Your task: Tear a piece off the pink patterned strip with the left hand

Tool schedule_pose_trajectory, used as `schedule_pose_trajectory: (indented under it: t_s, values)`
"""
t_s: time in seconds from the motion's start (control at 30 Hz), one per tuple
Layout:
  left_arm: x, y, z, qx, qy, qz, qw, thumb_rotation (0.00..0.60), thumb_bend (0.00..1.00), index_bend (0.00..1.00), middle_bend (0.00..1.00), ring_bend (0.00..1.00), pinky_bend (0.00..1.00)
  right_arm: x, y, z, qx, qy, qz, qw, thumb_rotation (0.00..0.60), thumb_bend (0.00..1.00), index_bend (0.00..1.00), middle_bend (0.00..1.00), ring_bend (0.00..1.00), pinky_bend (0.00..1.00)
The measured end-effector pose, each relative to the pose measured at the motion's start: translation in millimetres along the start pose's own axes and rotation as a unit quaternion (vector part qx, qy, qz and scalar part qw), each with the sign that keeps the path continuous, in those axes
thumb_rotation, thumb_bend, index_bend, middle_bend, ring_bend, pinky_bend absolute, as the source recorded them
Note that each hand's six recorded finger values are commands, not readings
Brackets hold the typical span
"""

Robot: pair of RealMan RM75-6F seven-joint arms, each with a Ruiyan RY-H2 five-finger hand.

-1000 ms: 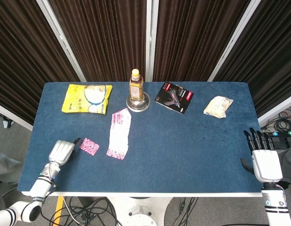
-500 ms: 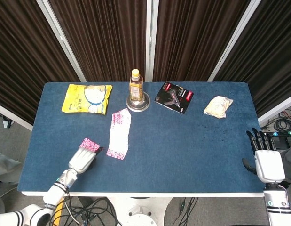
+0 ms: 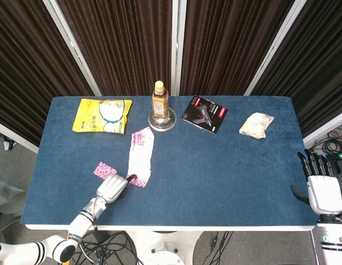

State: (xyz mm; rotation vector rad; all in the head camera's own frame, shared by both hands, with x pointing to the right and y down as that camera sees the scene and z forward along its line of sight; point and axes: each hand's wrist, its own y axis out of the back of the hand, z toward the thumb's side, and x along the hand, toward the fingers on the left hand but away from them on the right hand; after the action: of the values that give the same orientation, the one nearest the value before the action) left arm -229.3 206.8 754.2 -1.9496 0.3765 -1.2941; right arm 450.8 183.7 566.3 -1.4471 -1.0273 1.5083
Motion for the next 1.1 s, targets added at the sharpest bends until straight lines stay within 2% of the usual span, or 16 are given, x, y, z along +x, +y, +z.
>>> schedule_pose_trajectory:
  t_s: [0.43,0.9,1.1]
  values:
    - [-12.3,-5.7,0.2,0.006,-0.001,-0.01,0.9999,0.6,0.61,0.19,0.88,0.9,0.87,-0.6,-2.8,1.0,-0.002,0.002,0.003,1.0,0.6,0.18,0.0,0.0,0.0,0.0]
    - [-56.9,-12.6,-11.8,0.001,0.011,-0.03,0.9995,0.6,0.62,0.19,0.88,0.9,0.87,-0.6,-5.8,5.0,-0.001,0.005,0.007,1.0,0.6,0.18,0.0,0.0,0.0,0.0]
    - [-58.5,-4.7,-13.5,-0.004,0.014,-0.012,0.9998,0.6,0.62,0.19,0.88,0.89,0.87,-0.6,-6.3,8.1,-0.001,0.008,0.008,0.9999,0.6,0.18,0.0,0.0,0.0,0.0]
